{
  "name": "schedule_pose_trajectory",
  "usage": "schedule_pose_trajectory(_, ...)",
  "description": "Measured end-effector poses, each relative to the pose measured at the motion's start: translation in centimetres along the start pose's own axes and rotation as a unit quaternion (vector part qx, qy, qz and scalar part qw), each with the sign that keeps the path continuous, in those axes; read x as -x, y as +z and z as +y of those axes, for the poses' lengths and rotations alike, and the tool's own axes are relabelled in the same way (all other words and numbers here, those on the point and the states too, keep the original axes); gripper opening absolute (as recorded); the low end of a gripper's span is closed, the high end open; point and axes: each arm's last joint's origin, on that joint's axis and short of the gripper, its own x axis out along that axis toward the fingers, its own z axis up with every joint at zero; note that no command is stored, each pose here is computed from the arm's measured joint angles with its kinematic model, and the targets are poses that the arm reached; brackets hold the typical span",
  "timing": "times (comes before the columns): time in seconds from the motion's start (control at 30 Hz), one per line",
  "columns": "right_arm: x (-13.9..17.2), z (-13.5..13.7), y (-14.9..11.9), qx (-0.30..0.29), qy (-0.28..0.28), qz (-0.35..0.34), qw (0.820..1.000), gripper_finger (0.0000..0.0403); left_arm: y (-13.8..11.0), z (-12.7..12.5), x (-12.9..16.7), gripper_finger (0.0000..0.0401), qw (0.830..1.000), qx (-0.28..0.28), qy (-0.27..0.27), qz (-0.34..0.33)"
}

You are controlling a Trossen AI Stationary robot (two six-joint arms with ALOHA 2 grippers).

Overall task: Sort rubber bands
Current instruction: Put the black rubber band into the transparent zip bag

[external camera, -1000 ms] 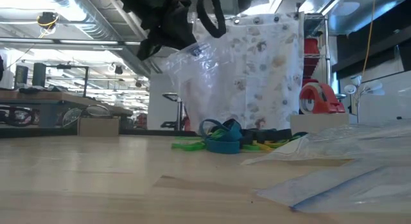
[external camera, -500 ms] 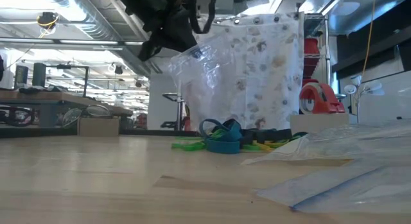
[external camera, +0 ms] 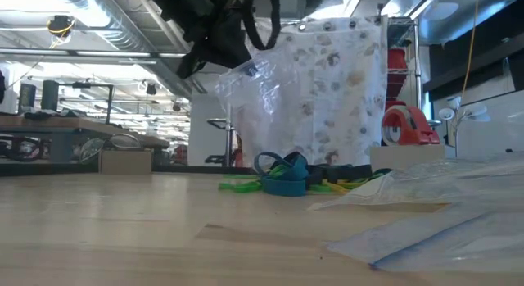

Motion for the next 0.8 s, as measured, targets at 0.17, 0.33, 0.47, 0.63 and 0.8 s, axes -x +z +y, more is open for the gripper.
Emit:
schedule_pose_trajectory(0.17,0.0,0.5,-0.7,0.014,0.014,0.055,0.998,0.0001,0.0,0.0,0.0,0.0001,1.0,0.0,-0.001,-0.001)
schedule_pose_trajectory(0.33,0.0,0.5,-0.8,0.058,0.007,0.072,0.996,0.0001,0.0,0.0,0.0,0.0001,1.0,0.003,-0.002,-0.002)
schedule_pose_trajectory(0.47,0.0,-0.1,-0.4,0.074,-0.024,0.055,0.995,0.0001,0.0,0.0,0.0,0.0001,1.0,0.007,-0.002,-0.002)
schedule_pose_trajectory(0.63,0.0,-0.7,0.0,0.106,-0.054,0.034,0.992,0.0001,0.0,0.0,0.0,0.0001,1.0,0.009,-0.002,-0.002)
schedule_pose_trajectory(0.8,0.0,-0.4,-0.4,0.116,-0.029,0.048,0.992,0.0001,0.0,0.0,0.0,0.0001,1.0,0.014,-0.002,-0.002)
